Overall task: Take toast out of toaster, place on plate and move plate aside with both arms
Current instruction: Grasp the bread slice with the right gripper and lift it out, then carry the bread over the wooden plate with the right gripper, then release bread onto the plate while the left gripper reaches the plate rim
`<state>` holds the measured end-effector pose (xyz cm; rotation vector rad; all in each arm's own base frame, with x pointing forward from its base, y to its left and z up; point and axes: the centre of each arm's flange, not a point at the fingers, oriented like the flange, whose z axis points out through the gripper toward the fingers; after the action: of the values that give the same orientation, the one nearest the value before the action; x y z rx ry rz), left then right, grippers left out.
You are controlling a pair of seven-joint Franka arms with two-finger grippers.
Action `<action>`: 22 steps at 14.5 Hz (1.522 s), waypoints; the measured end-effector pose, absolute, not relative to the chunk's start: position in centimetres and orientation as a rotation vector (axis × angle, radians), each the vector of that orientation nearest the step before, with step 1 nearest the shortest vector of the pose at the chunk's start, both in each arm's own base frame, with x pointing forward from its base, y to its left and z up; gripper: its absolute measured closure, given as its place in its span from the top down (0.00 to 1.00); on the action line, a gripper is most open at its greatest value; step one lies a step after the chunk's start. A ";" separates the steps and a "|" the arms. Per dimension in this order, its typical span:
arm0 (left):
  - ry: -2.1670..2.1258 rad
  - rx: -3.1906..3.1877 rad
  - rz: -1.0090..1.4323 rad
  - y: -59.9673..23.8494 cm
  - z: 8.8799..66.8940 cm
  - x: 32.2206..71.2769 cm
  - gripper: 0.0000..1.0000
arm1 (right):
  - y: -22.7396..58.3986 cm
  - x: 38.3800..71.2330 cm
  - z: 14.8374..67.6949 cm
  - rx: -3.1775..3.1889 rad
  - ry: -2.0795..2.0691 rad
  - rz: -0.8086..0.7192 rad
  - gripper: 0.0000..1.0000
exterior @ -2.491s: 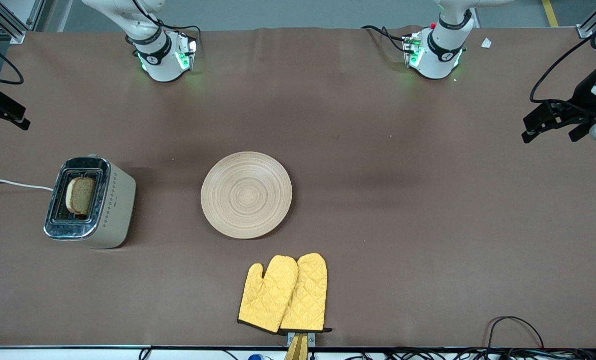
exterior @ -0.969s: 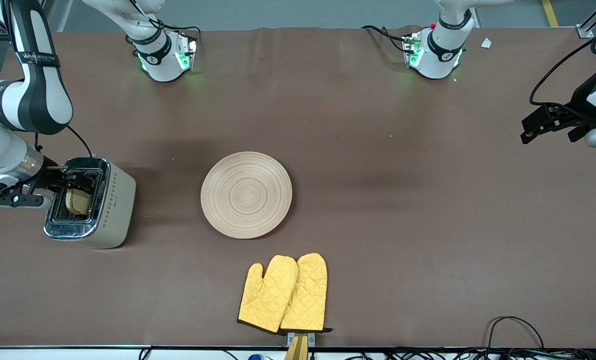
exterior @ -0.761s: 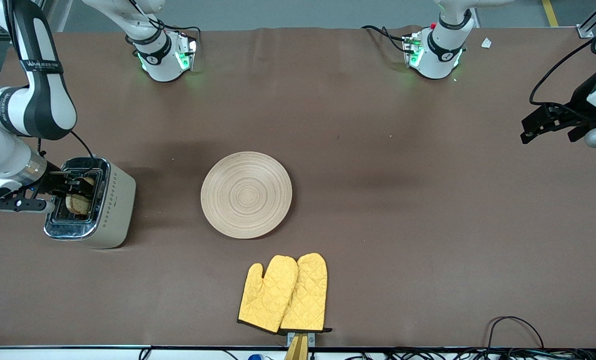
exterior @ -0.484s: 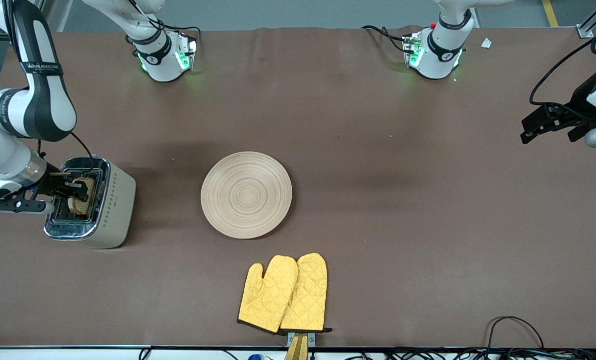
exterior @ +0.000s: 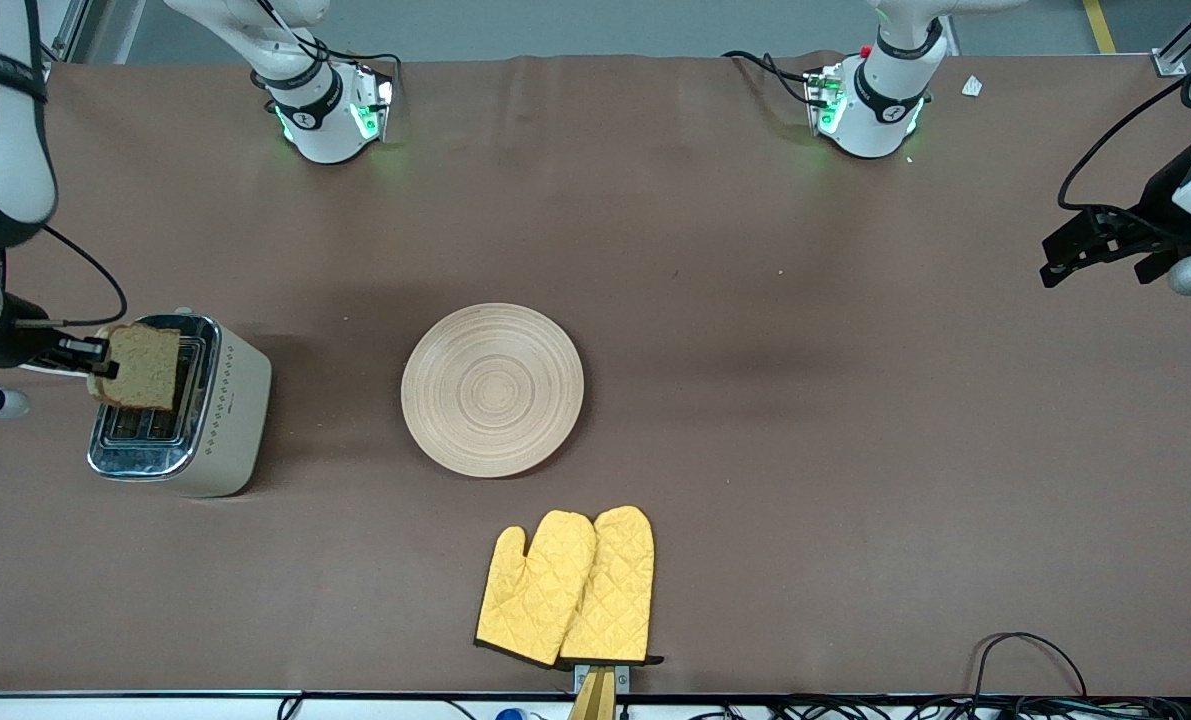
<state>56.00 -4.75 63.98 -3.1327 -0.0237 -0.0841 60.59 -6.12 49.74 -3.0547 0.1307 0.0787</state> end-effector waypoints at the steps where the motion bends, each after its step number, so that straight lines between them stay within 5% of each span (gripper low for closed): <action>1: -0.024 -3.133 -0.084 -4.8 64.0 56.0 1.00 | -4.2 60.5 49.7 -2.969 0.152 0.090 0.07; 9: 0.003 -3.132 -0.065 -4.7 63.5 56.1 1.00 | 11.2 57.6 33.1 -2.738 0.210 0.078 0.07; 14: 0.084 -3.189 0.020 -5.2 61.2 56.9 1.00 | 23.9 54.3 31.3 -2.695 0.154 0.030 0.07; 22: -0.181 -3.704 0.598 -11.9 44.3 62.8 1.00 | 26.6 53.9 26.5 -2.740 0.151 -0.066 0.07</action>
<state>62.81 -11.93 44.33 -3.7041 -0.1812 0.5981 53.89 26.60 26.52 -2.7403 0.1506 -0.0658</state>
